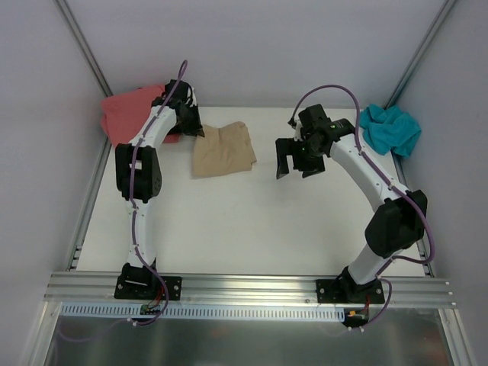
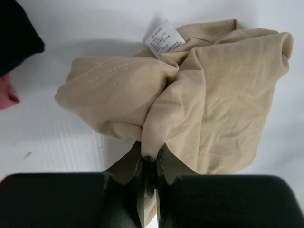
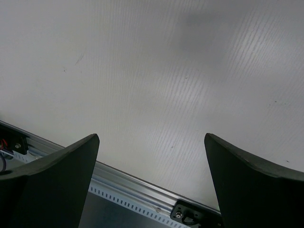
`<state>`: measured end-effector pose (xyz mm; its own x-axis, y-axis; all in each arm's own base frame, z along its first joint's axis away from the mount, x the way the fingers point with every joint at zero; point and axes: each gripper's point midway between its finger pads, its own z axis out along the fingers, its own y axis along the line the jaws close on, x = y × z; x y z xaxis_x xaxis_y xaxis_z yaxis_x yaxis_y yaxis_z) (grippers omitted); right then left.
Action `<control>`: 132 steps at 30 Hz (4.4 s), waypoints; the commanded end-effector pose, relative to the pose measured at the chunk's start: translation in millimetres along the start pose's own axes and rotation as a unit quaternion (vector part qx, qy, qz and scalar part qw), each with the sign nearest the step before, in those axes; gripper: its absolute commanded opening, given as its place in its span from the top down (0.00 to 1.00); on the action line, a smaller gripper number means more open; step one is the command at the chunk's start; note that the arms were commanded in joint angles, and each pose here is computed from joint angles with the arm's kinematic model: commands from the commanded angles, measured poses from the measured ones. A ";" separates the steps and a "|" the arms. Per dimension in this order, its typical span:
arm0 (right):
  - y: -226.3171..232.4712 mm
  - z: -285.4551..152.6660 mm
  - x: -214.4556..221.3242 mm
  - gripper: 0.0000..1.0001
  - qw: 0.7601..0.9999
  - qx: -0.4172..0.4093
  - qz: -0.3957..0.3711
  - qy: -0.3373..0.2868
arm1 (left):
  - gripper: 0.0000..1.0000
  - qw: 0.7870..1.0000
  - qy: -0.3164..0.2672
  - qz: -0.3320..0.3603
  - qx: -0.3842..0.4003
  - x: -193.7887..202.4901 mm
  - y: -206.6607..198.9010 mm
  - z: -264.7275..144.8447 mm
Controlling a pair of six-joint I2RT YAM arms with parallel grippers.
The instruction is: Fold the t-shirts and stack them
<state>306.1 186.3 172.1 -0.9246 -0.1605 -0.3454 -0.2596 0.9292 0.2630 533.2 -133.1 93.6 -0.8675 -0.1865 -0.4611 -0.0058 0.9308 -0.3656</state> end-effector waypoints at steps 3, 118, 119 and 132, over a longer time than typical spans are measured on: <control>3.5 -21.3 -11.4 0.01 0.999 -0.018 0.008 -0.043 | 1.00 0.997 -0.030 0.060 -0.045 -23.7 7.6 -38.2; 3.5 1.2 -13.7 0.01 0.987 0.068 0.060 0.130 | 0.01 0.923 -0.380 0.045 -0.039 -229.1 242.5 -180.8; 5.6 1.2 -15.4 0.00 0.989 0.062 0.058 0.123 | 0.01 0.923 -0.381 0.044 -0.036 -228.0 234.3 -187.5; 6.8 -56.6 -113.0 0.01 0.987 0.087 0.019 -0.133 | 0.01 0.909 -0.340 0.046 0.237 -140.5 -32.5 -236.4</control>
<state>362.8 195.0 176.0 -0.9576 -0.1073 -0.2675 -0.1413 0.9837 0.1112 583.3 28.7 265.7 -0.4274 -0.4668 -0.7742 0.1567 0.8051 -0.5720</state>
